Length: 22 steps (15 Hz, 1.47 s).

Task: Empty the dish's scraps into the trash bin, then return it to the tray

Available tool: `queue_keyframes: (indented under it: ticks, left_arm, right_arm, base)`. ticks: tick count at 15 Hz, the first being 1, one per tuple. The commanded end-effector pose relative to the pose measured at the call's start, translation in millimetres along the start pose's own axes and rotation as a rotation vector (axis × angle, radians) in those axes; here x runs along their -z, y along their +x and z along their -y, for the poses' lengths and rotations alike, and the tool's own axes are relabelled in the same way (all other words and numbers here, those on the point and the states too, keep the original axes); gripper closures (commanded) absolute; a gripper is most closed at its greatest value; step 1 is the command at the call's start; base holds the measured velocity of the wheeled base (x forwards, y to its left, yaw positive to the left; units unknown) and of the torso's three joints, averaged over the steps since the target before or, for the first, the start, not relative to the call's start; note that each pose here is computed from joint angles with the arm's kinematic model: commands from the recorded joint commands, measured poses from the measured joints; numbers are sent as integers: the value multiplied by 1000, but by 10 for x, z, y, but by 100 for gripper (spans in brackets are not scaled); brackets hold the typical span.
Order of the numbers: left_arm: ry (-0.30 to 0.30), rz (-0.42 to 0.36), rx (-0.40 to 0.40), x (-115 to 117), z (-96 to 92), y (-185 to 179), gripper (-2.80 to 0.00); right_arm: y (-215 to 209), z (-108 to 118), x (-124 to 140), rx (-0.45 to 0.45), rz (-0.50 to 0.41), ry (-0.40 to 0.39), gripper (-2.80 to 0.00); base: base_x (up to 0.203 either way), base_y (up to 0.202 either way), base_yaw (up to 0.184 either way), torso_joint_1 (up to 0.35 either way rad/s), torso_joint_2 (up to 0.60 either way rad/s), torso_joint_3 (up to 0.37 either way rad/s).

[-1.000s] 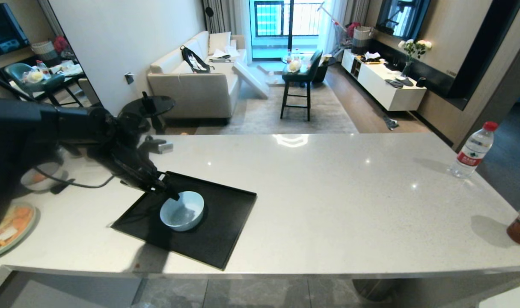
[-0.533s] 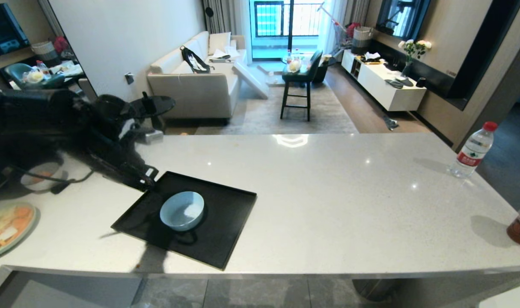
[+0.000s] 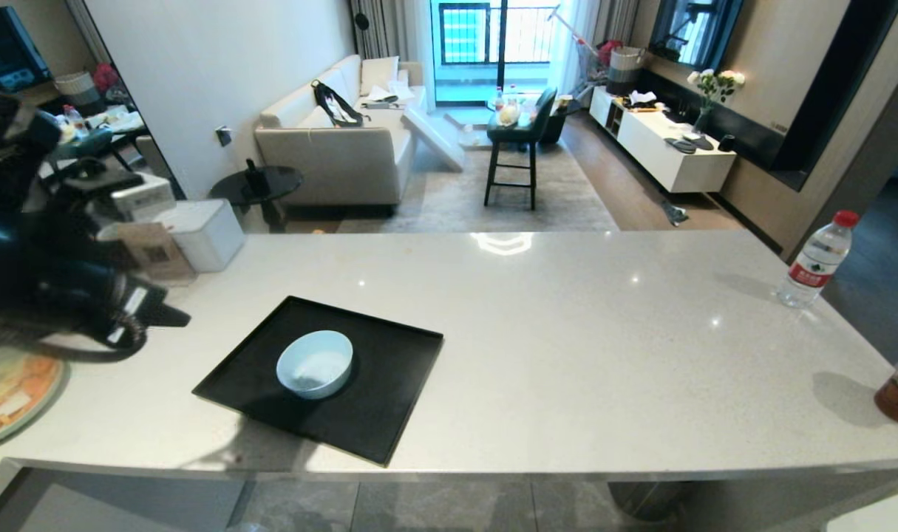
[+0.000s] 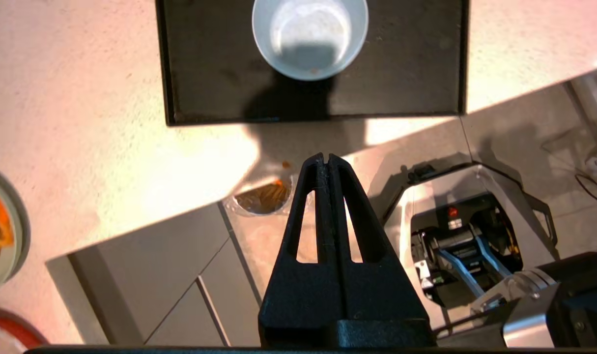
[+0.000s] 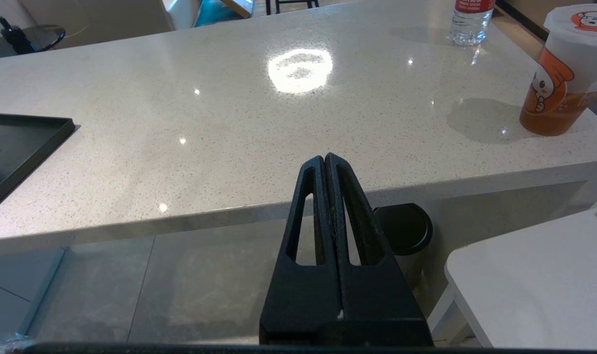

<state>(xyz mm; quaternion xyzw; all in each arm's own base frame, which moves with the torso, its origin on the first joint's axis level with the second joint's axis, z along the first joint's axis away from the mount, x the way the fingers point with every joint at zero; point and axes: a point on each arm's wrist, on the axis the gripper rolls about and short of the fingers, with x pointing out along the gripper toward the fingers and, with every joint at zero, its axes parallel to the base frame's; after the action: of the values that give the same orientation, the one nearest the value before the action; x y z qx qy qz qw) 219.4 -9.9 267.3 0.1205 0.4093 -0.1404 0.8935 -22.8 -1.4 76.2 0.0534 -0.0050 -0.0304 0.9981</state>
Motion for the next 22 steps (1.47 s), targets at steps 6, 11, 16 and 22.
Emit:
queue_keyframes:
  ticks: [6,11,16,22]
  left_arm:
    - [-83,386,-139,1798,749,-1145,0]
    - [-181,674,-240,2827,1024,-672,0]
    - [-222,746,-256,2949,982,-203,0]
    - [-223,848,-282,2932,952,-79,0]
  right_arm:
    - [0,0,0,0,1,1,0]
    - [0,0,0,0,1,1,0]
    - [0,0,0,0,1,1,0]
    - [0,0,0,0,1,1,0]
  base:
    - [0,0,0,0,0,0]
    - [0,0,0,0,0,0]
    - [0,0,0,0,0,0]
    - [0,0,0,0,0,0]
